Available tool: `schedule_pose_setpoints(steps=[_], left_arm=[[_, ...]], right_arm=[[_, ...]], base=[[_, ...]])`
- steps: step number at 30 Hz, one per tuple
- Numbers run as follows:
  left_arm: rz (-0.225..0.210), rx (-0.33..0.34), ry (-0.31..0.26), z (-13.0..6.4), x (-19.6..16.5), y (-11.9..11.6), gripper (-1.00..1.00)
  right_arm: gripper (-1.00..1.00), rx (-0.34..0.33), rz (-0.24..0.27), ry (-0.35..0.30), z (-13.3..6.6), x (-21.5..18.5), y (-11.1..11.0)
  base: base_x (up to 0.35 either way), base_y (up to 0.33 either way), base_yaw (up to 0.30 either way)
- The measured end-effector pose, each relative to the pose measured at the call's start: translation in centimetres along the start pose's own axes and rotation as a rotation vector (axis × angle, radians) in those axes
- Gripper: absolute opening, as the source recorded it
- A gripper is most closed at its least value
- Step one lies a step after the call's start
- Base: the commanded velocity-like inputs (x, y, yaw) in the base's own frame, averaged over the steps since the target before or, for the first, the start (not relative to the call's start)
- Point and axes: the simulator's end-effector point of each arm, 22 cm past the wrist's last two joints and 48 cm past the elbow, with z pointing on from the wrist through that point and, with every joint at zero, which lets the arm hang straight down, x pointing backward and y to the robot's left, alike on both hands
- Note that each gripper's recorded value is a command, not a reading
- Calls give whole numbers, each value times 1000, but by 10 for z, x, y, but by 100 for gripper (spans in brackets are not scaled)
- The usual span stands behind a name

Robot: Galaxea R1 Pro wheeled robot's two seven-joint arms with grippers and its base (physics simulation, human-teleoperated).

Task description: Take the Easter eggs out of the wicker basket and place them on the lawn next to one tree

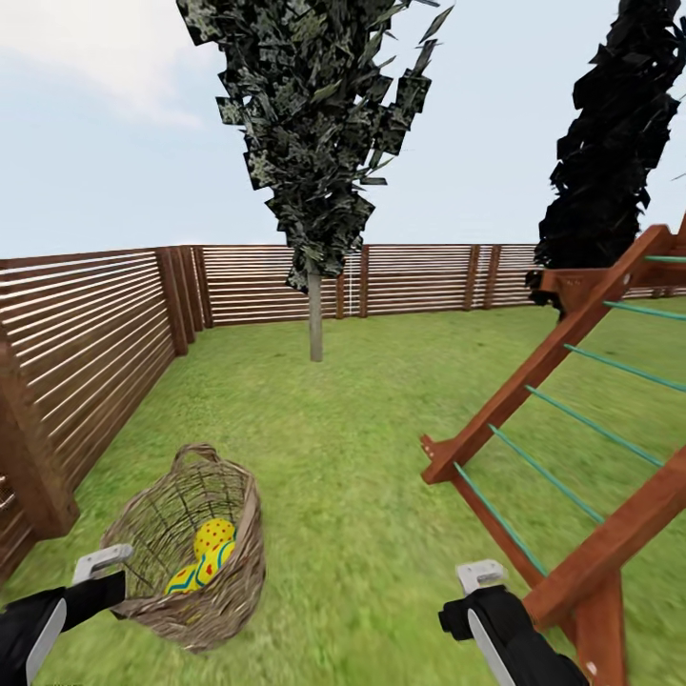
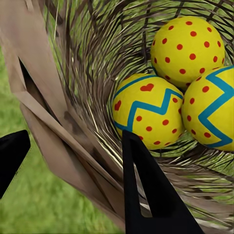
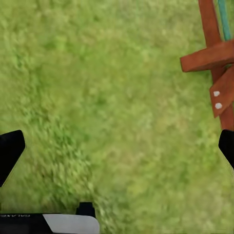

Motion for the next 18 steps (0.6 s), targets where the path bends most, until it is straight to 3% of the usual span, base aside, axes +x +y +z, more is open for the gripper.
schedule_pose_setpoints(steps=[8,18], left_arm=[[1,-1,0,0,0,0,-100],[1,2,0,0,0,-1,-100]], right_arm=[[100,0,0,0,0,0,0],[100,0,1,-1,0,0,0]], base=[[335,95,283],[335,96,17]])
